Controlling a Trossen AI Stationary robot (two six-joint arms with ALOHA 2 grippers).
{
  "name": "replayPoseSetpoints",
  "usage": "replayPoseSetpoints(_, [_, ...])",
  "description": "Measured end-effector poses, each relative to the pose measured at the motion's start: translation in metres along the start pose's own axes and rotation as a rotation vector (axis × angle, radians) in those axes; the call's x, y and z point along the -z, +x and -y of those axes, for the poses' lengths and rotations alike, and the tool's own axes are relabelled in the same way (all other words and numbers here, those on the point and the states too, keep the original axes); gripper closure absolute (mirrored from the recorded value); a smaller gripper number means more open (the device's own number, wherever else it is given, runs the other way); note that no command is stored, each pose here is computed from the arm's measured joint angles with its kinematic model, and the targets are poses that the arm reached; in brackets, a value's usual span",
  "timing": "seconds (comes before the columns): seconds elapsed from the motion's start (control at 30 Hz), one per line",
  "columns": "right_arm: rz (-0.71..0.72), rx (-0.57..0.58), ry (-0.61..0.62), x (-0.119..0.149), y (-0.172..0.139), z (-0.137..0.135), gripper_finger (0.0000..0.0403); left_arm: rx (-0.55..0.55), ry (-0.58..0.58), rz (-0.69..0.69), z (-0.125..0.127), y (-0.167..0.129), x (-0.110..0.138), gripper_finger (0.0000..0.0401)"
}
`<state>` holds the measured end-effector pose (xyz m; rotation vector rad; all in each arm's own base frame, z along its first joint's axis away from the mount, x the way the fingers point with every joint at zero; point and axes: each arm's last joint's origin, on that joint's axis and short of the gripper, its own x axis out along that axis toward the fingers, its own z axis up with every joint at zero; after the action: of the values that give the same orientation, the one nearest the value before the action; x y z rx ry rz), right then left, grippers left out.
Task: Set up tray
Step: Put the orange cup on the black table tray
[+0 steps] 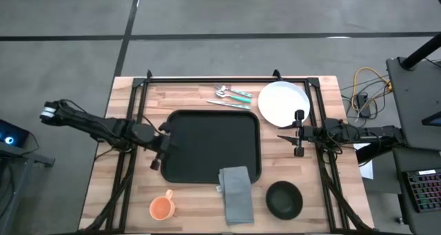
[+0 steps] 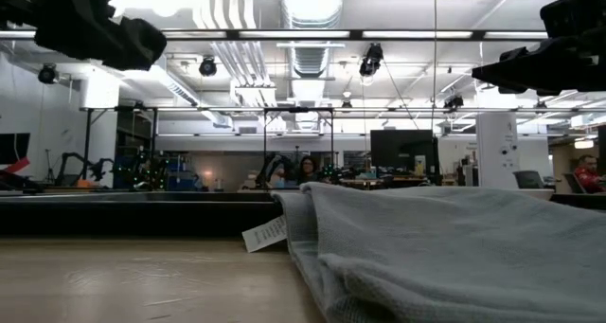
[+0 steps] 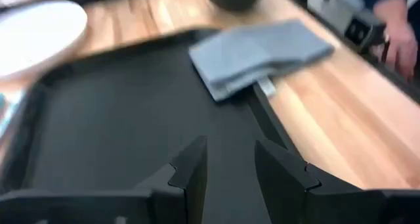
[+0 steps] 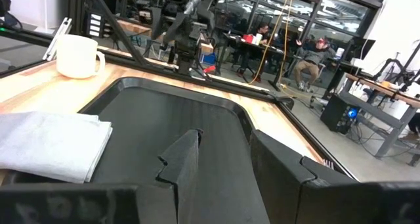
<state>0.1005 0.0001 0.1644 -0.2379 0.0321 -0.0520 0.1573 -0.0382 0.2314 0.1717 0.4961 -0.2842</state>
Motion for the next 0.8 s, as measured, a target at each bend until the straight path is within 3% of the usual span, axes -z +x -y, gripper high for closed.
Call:
replayPoseSetpoints(0.4, [0.000,0.001,-0.001,0.000,0.000,0.000,0.0275,0.101,-0.076,-0.423,0.014,0.016,-0.056,0.0292])
replayPoseSetpoints(0.63, [0.001,0.000,0.000,0.000,0.000,0.000,0.0275,0.175,-0.032,-0.530,0.042,0.038,-0.076,0.0292])
replayPoseSetpoints(0.8, [0.000,0.001,-0.002,0.000,0.000,0.000,0.0275,0.200,-0.038,-0.600,0.066,0.047,-0.077,0.0292])
